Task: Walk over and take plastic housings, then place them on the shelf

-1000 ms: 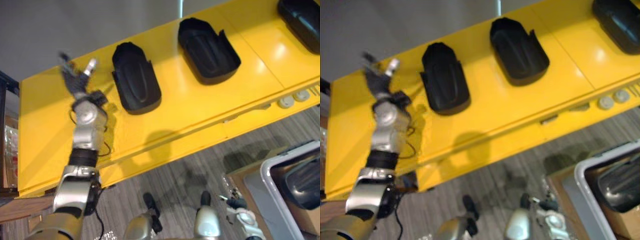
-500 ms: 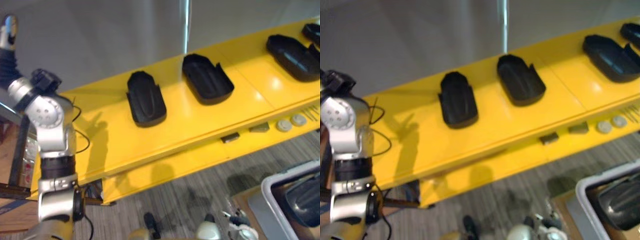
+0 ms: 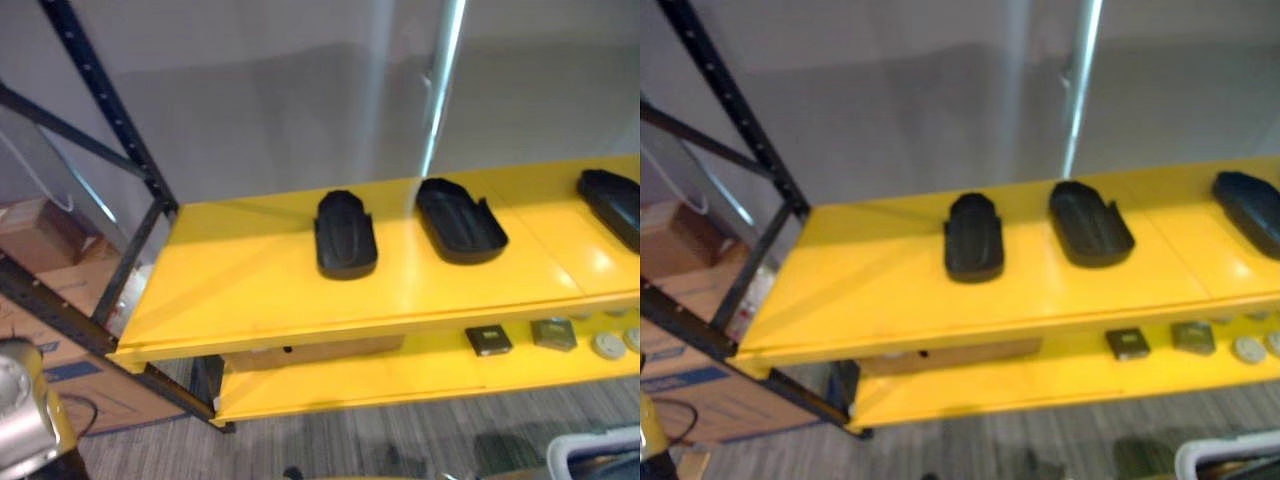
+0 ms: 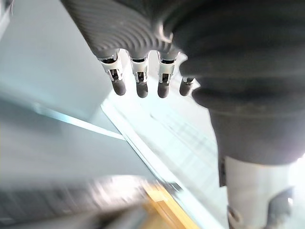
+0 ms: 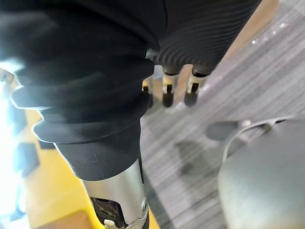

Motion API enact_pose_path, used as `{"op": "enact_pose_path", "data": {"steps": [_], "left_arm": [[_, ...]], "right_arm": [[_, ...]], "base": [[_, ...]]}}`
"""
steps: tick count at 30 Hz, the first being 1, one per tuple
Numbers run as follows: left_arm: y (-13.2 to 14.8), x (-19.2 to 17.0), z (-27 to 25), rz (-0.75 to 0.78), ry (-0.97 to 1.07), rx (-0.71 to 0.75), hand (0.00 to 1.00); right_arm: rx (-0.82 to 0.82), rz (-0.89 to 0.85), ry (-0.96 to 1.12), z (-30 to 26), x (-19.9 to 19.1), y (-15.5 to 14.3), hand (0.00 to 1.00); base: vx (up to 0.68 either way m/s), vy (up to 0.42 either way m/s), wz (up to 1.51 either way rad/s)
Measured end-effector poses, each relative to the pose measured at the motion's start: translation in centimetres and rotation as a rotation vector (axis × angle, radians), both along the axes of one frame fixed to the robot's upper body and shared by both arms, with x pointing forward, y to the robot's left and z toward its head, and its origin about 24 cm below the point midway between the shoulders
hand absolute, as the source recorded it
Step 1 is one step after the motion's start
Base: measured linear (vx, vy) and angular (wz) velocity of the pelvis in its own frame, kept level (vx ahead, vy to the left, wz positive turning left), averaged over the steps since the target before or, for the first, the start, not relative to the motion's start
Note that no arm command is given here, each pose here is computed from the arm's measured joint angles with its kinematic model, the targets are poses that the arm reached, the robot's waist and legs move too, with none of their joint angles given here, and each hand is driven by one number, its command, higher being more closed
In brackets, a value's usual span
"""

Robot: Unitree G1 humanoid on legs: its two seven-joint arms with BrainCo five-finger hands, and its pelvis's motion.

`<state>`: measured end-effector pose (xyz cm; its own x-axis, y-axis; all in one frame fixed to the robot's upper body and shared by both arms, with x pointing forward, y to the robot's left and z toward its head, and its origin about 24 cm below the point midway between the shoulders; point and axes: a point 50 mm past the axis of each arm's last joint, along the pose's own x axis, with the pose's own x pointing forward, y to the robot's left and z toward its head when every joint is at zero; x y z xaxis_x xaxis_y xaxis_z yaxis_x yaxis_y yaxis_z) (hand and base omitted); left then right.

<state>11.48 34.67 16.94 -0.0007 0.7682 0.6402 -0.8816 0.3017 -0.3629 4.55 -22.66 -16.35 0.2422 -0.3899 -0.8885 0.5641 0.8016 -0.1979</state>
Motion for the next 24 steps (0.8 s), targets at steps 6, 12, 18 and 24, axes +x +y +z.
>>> {"op": "enact_pose_path", "data": {"steps": [6, 12, 18, 24], "left_arm": [[1.5, -2.3, -11.9, 0.102, 0.360, -0.425, 0.00], [-3.1, -7.3, -23.6, 0.152, 0.618, -0.916, 0.00], [-5.9, -12.5, -28.3, 0.248, 0.572, -1.263, 0.00], [-8.8, -14.3, -30.7, 0.193, 0.558, -1.508, 0.00]], "right_arm": [[0.022, -0.027, 0.044, -0.2, -0.2, 0.5, 0.00], [-0.076, -0.433, 0.090, -0.1, -0.8, 1.2, 1.00], [-0.580, -0.747, -0.172, 4.9, 1.6, -4.5, 1.00], [-1.200, -0.805, -0.747, 17.6, 6.3, -8.5, 1.00]], "base": [[0.00, 0.010, 0.12], [0.05, 0.003, -0.02], [0.09, 0.003, -0.22], [0.09, -0.003, -0.11]]}}
